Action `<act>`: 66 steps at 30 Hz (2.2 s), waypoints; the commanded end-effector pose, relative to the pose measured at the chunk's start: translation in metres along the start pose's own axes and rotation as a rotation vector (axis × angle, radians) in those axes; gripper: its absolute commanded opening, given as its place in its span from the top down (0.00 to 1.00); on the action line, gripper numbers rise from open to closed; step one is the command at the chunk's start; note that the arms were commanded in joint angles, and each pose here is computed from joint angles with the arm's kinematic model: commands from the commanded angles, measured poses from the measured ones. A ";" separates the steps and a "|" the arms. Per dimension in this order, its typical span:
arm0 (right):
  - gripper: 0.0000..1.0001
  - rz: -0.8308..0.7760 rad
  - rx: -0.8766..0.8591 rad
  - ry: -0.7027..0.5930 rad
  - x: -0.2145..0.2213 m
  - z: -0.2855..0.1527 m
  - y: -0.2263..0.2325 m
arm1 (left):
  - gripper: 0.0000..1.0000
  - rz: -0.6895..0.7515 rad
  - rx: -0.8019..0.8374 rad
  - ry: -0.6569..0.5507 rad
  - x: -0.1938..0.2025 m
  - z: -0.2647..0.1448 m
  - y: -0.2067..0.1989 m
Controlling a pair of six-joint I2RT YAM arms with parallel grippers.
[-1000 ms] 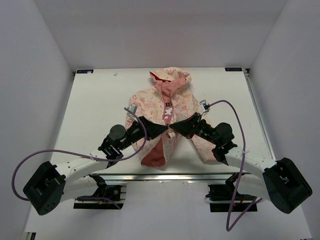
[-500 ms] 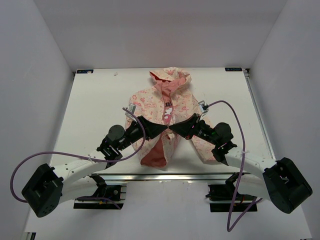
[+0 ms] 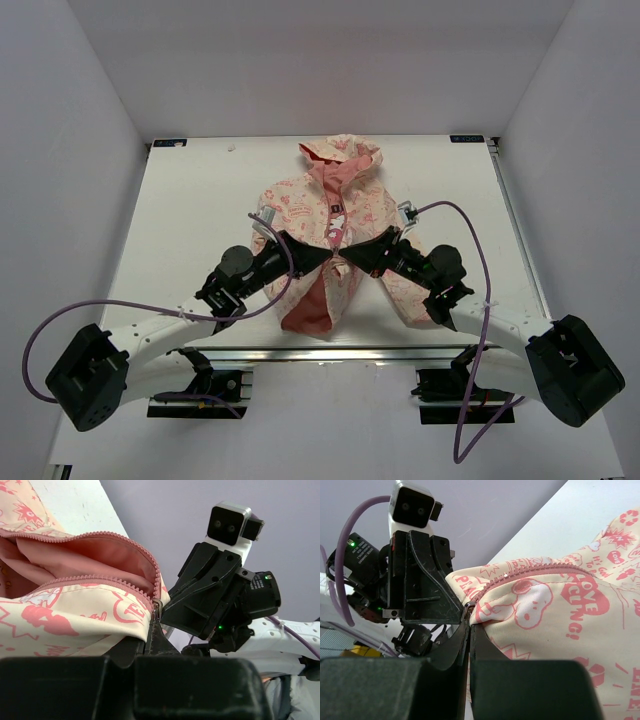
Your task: Zip up the jacket
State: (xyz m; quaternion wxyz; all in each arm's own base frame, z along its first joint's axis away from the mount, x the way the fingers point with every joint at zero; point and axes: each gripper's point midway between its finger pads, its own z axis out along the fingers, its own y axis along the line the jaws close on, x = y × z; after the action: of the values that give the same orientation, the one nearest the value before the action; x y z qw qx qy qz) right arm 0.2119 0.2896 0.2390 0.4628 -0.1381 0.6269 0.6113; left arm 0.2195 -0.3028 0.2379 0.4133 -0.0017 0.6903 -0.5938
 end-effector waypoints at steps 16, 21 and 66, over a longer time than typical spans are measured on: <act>1.00 -0.057 0.041 -0.174 -0.067 0.021 0.009 | 1.00 0.187 -0.145 0.257 0.040 -0.023 0.029; 1.00 -0.053 0.009 -0.148 -0.069 0.020 0.014 | 1.00 0.195 -0.161 0.304 0.049 -0.027 0.037; 0.26 -0.401 -0.314 0.572 0.027 0.003 0.007 | 1.00 0.193 -0.425 0.489 0.033 -0.063 0.027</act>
State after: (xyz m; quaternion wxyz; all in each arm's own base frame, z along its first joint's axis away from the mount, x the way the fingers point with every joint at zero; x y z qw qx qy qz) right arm 0.2061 0.3012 0.2226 0.3565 -0.4348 0.6308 0.5348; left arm 0.1742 -0.2667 0.1851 0.2829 0.1254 0.8657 -0.3934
